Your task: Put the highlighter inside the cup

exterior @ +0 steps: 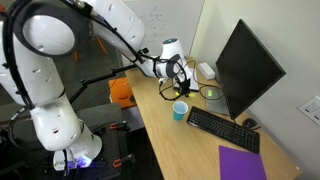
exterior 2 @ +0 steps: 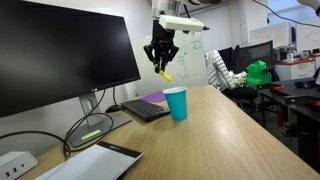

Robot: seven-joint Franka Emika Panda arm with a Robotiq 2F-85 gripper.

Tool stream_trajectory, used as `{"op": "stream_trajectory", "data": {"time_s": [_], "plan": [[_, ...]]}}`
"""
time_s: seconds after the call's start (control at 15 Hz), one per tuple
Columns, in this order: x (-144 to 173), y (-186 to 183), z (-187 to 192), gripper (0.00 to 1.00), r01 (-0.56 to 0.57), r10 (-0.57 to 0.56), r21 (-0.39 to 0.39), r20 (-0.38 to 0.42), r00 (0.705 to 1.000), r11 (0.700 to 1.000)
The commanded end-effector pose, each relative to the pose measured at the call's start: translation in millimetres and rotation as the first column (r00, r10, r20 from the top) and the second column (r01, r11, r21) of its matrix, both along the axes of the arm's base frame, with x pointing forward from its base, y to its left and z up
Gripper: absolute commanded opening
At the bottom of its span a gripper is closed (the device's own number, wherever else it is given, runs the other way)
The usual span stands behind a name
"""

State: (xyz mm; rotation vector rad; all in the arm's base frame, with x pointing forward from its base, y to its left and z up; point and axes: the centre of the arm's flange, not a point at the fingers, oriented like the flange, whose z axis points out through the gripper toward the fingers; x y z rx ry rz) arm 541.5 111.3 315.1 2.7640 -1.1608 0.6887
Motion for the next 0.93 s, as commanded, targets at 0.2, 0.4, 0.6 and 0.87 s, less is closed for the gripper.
{"op": "stream_trajectory", "data": {"time_s": [0.2, 0.4, 0.6, 0.87], "plan": [[-14.8, 17.7, 15.1, 0.05, 0.131, -0.109, -0.198, 0.117, 0.987, 0.971], [-21.8, 32.8, 12.4, 0.05, 0.208, -0.165, -0.309, 0.160, 0.973, 0.928], [-28.1, 42.8, 5.6, 0.05, 0.294, -0.227, -0.412, 0.203, 0.952, 0.862], [-29.7, 45.7, -11.1, 0.05, 0.349, -0.260, -0.472, 0.245, 0.934, 0.809]]}}
